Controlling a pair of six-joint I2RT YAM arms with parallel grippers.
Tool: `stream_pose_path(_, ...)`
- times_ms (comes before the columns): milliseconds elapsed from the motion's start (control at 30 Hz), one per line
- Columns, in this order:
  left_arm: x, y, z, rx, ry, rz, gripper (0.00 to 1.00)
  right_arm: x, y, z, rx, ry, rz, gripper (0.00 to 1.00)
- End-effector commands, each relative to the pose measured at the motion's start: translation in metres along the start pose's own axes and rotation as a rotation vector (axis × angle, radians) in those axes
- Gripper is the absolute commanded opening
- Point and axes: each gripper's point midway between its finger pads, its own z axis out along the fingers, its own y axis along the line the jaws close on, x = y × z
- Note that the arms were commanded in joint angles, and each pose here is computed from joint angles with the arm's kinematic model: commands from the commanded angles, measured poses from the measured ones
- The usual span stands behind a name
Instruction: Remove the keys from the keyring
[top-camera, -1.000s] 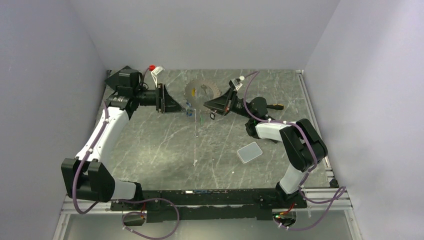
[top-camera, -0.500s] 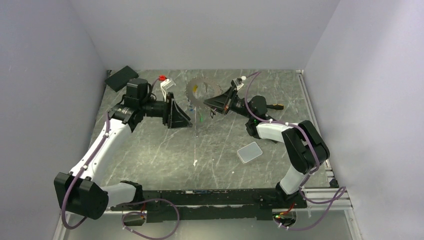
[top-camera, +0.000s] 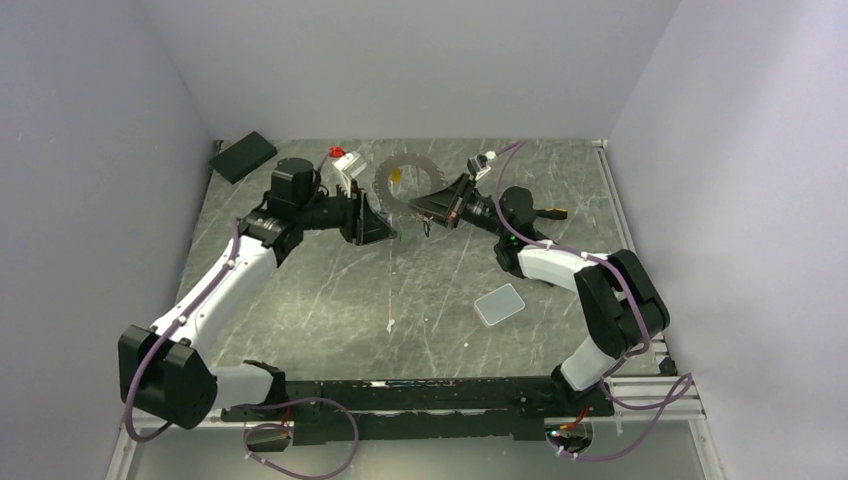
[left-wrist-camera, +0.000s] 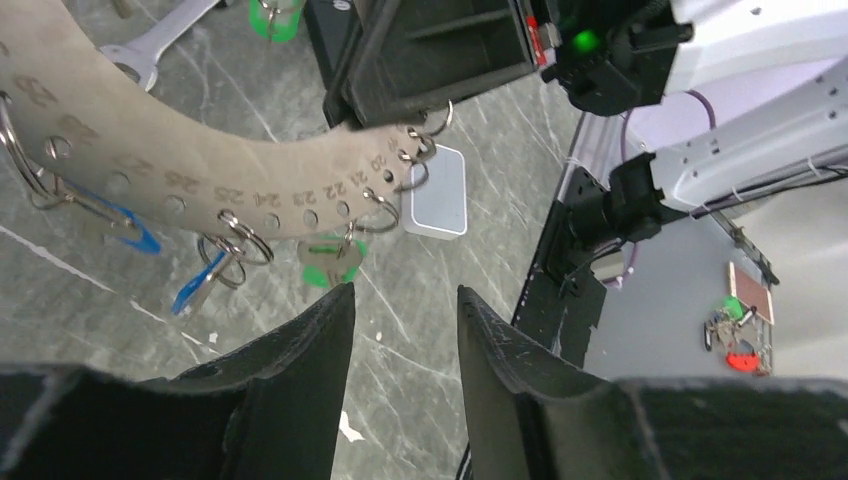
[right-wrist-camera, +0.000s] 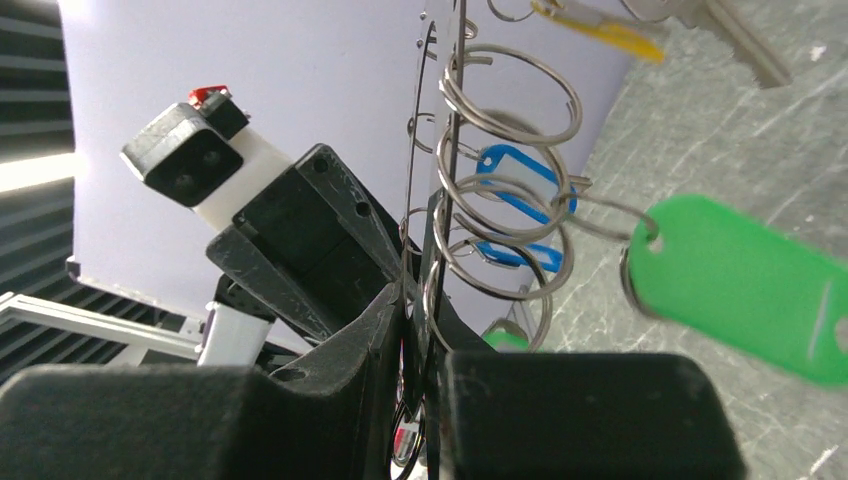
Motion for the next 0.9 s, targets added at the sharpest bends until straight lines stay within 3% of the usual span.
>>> stream_pose_path(0,-0.032,0.011,0.008,-0.079,-0.09,0.01,0.48,-0.014,0.031,0.004,-0.058,-0.048,-0.102,0.0)
stream_pose_path(267,-0.039,0.022,0.024,-0.122,-0.105,-0.011,0.56,-0.017,0.022,0.008,-0.023,-0.06,-0.096,0.0)
stream_pose_path(500,-0.043,0.039,0.028,-0.209,-0.114,-0.024,0.56,-0.018,0.017,0.01,-0.008,-0.062,-0.086,0.0)
stream_pose_path(600,-0.046,0.044,0.029,-0.229,-0.12,-0.018,0.51,-0.016,0.018,0.012,-0.015,-0.054,-0.084,0.0)
stream_pose_path(867,-0.042,0.05,0.023,-0.278,-0.108,0.011,0.24,-0.015,0.017,0.012,-0.014,-0.051,-0.084,0.0)
